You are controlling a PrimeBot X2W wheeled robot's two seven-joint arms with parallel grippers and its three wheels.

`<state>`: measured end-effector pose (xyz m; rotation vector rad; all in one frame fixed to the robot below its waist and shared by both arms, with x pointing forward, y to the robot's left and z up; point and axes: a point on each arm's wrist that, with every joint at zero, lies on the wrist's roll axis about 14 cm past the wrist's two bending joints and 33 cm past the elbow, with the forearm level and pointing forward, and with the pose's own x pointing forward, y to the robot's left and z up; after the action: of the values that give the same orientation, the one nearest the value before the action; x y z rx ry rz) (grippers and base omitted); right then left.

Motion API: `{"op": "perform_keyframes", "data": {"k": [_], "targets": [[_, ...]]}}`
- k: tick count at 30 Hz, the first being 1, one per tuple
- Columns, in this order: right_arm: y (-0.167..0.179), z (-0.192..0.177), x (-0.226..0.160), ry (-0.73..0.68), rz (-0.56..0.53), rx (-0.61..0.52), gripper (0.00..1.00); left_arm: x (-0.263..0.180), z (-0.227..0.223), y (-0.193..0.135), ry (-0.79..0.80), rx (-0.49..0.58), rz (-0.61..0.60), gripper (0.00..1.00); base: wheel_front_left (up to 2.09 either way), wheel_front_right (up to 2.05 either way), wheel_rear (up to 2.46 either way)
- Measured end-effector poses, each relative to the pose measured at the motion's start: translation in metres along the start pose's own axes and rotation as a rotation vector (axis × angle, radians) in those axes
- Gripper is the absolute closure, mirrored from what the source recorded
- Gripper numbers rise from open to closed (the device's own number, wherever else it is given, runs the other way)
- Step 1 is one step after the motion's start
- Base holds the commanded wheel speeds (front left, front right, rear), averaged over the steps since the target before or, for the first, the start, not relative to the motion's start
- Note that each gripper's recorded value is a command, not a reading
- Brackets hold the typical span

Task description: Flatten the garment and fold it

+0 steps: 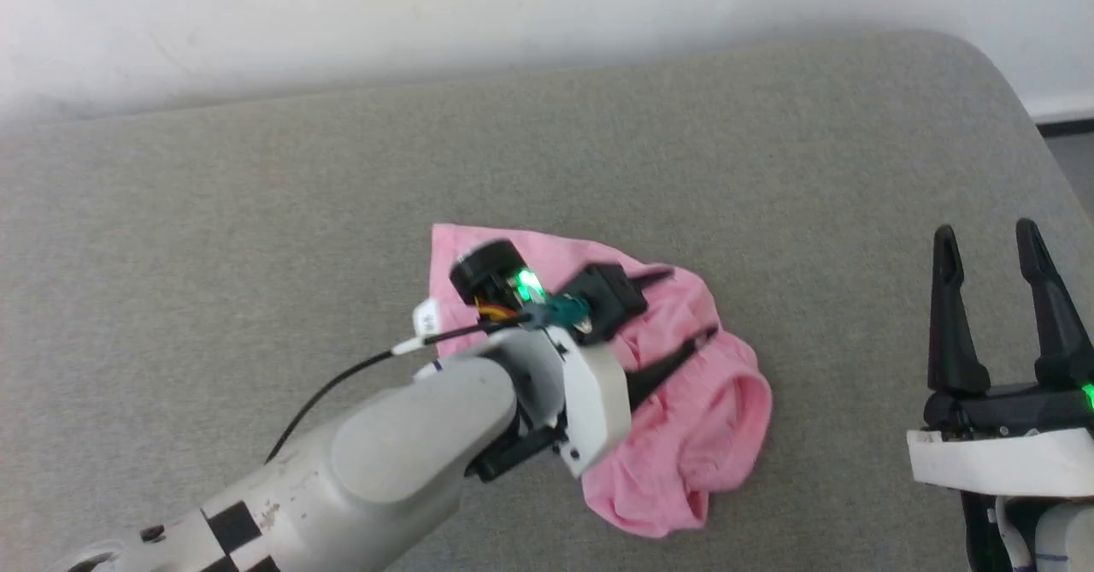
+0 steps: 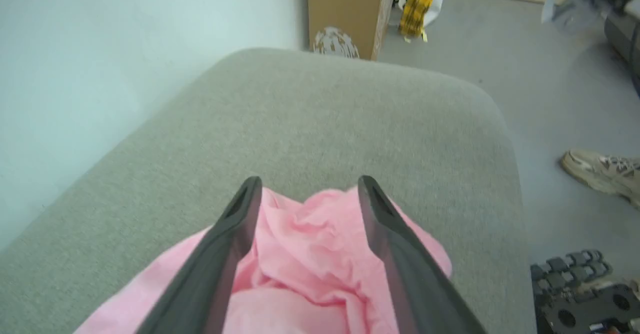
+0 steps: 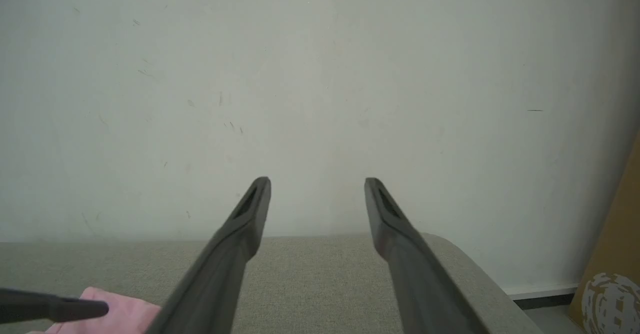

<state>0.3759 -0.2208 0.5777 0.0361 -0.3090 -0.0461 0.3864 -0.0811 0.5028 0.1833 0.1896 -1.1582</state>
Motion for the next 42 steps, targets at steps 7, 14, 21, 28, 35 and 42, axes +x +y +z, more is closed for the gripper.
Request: {"op": "perform_keyframes", "data": {"k": [7, 14, 21, 28, 35, 42], "targets": [[0.014, 0.008, -0.002, -0.021, 0.04, 0.015, 0.0, -0.05, 0.078, 0.071, -0.36, 0.088, 0.387, 0.0, 0.0, 0.0, 0.0], [0.028, 0.012, 0.003, -0.041, 0.08, 0.033, 0.0, -0.148, 0.096, 0.127, -0.508, 0.13, 0.9, 0.0, 0.0, 0.0, 0.0], [0.03, 0.012, 0.006, -0.043, 0.086, 0.036, 0.0, -0.227, 0.045, 0.129, -0.451, 0.11, 1.236, 0.0, 0.0, 0.0, 0.0], [0.03, 0.007, 0.0, -0.021, 0.086, 0.032, 0.0, -0.253, 0.005, 0.108, -0.38, 0.045, 1.278, 0.0, 0.0, 0.0, 0.0], [0.034, -0.001, -0.008, 0.01, 0.1, 0.044, 0.0, -0.266, -0.013, 0.092, -0.35, 0.011, 1.275, 0.0, 0.0, 0.0, 0.0], [0.037, -0.006, -0.013, 0.029, 0.106, 0.05, 0.0, -0.268, -0.018, 0.088, -0.35, -0.006, 1.261, 0.0, 0.0, 0.0, 0.0]]}}
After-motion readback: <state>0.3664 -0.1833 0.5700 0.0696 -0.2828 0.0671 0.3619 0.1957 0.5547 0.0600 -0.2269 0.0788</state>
